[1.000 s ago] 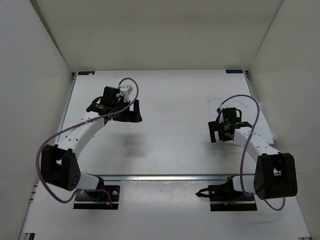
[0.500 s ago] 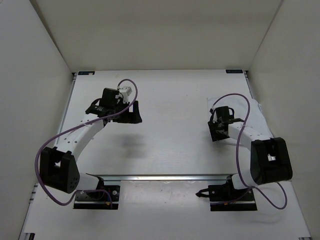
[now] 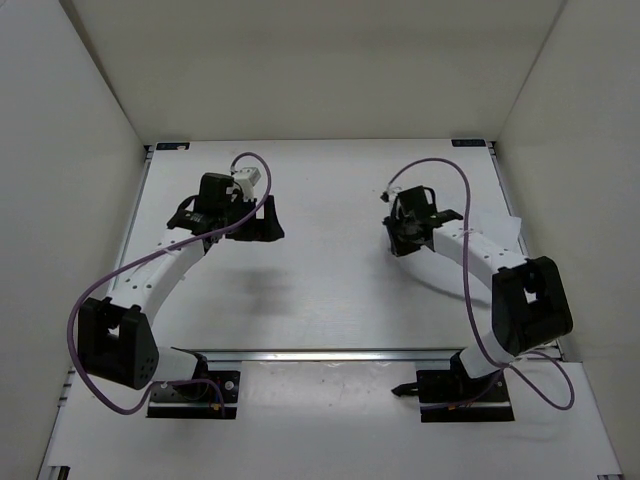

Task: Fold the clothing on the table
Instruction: Grab the skirt from the pile, then move the skirt to the center of the board

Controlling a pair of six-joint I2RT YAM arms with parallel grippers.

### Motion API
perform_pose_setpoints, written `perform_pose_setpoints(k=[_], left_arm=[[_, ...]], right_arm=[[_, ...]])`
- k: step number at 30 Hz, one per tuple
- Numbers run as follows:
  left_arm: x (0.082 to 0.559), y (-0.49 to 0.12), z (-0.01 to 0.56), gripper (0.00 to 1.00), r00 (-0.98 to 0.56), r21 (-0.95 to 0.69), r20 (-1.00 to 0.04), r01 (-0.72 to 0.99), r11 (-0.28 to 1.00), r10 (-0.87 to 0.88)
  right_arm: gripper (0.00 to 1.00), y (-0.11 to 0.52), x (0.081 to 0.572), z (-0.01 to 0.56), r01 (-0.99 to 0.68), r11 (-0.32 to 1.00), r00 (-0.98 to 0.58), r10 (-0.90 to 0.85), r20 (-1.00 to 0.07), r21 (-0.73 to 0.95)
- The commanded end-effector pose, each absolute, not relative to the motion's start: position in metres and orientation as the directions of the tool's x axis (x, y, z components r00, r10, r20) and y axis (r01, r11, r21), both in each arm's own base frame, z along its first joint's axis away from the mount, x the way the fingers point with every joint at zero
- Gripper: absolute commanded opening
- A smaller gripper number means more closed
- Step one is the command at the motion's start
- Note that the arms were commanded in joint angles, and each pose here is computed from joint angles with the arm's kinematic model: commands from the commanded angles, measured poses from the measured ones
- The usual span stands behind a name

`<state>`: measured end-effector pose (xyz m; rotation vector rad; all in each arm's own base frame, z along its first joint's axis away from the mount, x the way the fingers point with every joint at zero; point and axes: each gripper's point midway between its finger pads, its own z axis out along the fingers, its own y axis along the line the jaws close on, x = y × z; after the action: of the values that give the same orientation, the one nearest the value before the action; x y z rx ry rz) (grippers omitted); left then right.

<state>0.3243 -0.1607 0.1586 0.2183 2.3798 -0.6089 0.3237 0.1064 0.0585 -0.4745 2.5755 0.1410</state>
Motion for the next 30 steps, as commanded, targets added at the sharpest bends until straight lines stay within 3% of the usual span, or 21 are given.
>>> perform_pose_setpoints(k=[1, 8, 13, 18, 22, 25, 30], left_arm=[[0.334, -0.166, 0.190, 0.98, -0.697, -0.391, -0.716, 0.357, 0.848, -0.037], [0.350, -0.159, 0.198, 0.98, -0.674, -0.375, -0.737, 0.352, 0.857, -0.046], [0.356, -0.142, 0.205, 0.98, -0.652, -0.351, -0.755, 0.319, 0.880, -0.065], [0.363, -0.131, 0.232, 0.99, -0.614, -0.328, -0.786, 0.318, 0.889, -0.071], [0.370, -0.136, 0.252, 0.99, -0.579, -0.303, -0.813, 0.332, 0.893, -0.061], [0.373, -0.142, 0.249, 0.99, -0.591, -0.339, -0.802, 0.333, 0.880, -0.085], [0.377, -0.155, 0.227, 0.99, -0.631, -0.369, -0.771, 0.329, 0.869, -0.089]], right_arm=[[0.00, 0.181, 0.331, 0.115, -0.500, 0.862, -0.685, -0.334, -0.647, 0.085], [0.00, 0.250, 0.297, 0.158, -0.613, 0.717, -0.696, -0.290, -0.657, 0.332], [0.00, 0.290, 0.291, 0.290, -0.748, 0.569, -0.514, -0.173, -0.840, 0.341], [0.00, 0.271, 0.307, 0.371, -0.760, 0.508, -0.461, 0.016, -0.887, 0.405], [0.00, 0.210, 0.344, 0.326, -0.617, 0.668, -0.493, 0.083, -0.866, 0.415], [0.00, 0.157, 0.369, 0.268, -0.472, 0.699, -0.627, 0.162, -0.762, 0.537], [0.00, 0.120, 0.389, 0.188, -0.332, 0.788, -0.697, 0.165, -0.697, 0.519]])
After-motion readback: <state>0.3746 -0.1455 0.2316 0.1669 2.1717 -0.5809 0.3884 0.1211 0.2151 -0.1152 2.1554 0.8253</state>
